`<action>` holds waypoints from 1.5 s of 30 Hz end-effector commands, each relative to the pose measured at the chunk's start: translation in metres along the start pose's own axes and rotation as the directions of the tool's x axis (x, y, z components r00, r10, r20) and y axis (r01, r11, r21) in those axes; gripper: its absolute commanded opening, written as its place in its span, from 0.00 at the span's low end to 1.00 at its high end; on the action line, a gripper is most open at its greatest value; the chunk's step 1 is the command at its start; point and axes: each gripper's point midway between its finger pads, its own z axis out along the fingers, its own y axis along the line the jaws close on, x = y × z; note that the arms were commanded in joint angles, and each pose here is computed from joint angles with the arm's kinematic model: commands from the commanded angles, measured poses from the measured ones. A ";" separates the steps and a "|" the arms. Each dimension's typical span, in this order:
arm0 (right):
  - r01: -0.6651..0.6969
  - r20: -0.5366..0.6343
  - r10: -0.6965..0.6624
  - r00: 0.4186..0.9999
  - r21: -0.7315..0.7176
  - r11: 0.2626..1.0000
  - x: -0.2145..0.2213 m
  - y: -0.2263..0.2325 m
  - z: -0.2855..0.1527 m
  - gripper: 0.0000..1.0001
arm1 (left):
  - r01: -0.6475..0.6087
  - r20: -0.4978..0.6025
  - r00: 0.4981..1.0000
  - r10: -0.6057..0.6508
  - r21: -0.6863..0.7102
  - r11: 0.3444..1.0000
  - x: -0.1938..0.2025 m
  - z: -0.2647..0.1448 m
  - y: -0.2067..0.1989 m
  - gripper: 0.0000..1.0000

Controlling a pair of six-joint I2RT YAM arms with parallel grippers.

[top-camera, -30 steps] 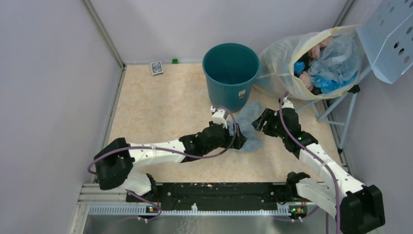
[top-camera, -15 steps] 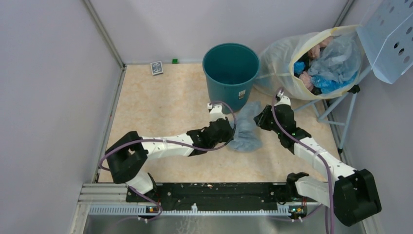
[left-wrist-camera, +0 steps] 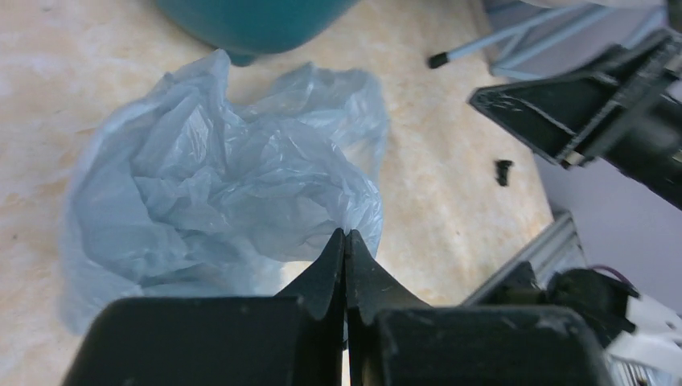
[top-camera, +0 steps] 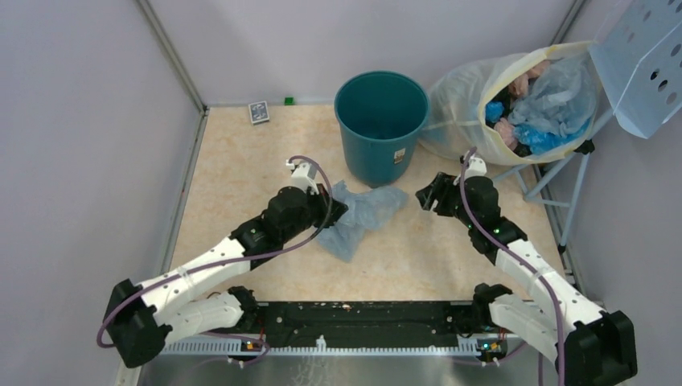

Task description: Put the trash bags into the trash bin

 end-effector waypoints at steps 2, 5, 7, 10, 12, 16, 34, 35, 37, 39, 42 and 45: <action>-0.041 -0.107 0.011 0.994 -0.279 0.959 0.012 0.060 -0.009 0.75 | -0.061 -0.076 0.994 0.074 0.166 0.984 0.012 -0.027 -0.025 0.00; -0.039 -0.153 -0.005 0.988 -0.282 0.959 0.034 0.078 -0.004 0.80 | -0.050 -0.085 0.994 0.070 0.217 0.975 0.011 -0.032 -0.036 0.00; -0.029 -0.151 -0.015 0.988 -0.285 0.958 0.047 0.093 -0.001 0.80 | -0.048 -0.085 0.994 0.070 0.240 0.970 0.010 -0.034 -0.042 0.00; -0.035 -0.159 -0.014 0.987 -0.301 0.953 0.063 0.107 0.004 0.81 | -0.046 -0.086 0.994 0.069 0.252 0.967 0.009 -0.034 -0.045 0.00; 0.003 -0.139 -0.047 0.989 -0.304 0.953 0.065 0.111 0.006 0.82 | -0.046 -0.098 0.992 0.075 0.266 0.963 0.010 -0.036 -0.048 0.00; 0.184 -0.132 -0.238 0.962 -0.327 0.927 0.067 0.108 0.000 0.89 | -0.069 -0.125 0.987 0.105 0.263 0.962 0.009 -0.042 -0.051 0.00; 0.197 -0.276 -0.183 0.943 0.022 0.980 0.120 0.017 0.010 0.81 | -0.024 0.027 1.000 0.010 0.606 0.795 -0.080 -0.126 -0.148 0.00; 0.203 -0.278 -0.177 0.944 0.068 0.977 0.119 0.009 0.010 0.80 | -0.039 0.048 0.999 0.012 0.608 0.793 -0.087 -0.133 -0.149 0.00; 0.207 -0.264 -0.159 0.951 0.164 0.964 0.115 -0.009 0.009 0.76 | -0.086 0.117 0.993 0.024 0.567 0.819 -0.107 -0.145 -0.148 0.00; 0.180 -0.239 -0.124 0.963 0.231 0.956 0.109 -0.021 0.007 0.71 | -0.117 0.150 0.987 0.051 0.475 0.872 -0.117 -0.145 -0.135 0.00; 0.164 -0.194 -0.124 0.973 0.205 0.965 0.098 -0.019 0.003 0.70 | -0.152 0.136 0.985 0.108 0.373 0.915 -0.113 -0.138 -0.115 0.00; 0.170 -0.132 -0.154 0.979 0.119 0.978 0.082 -0.005 -0.005 0.71 | -0.187 0.066 0.982 0.175 0.347 0.919 -0.092 -0.122 -0.101 0.00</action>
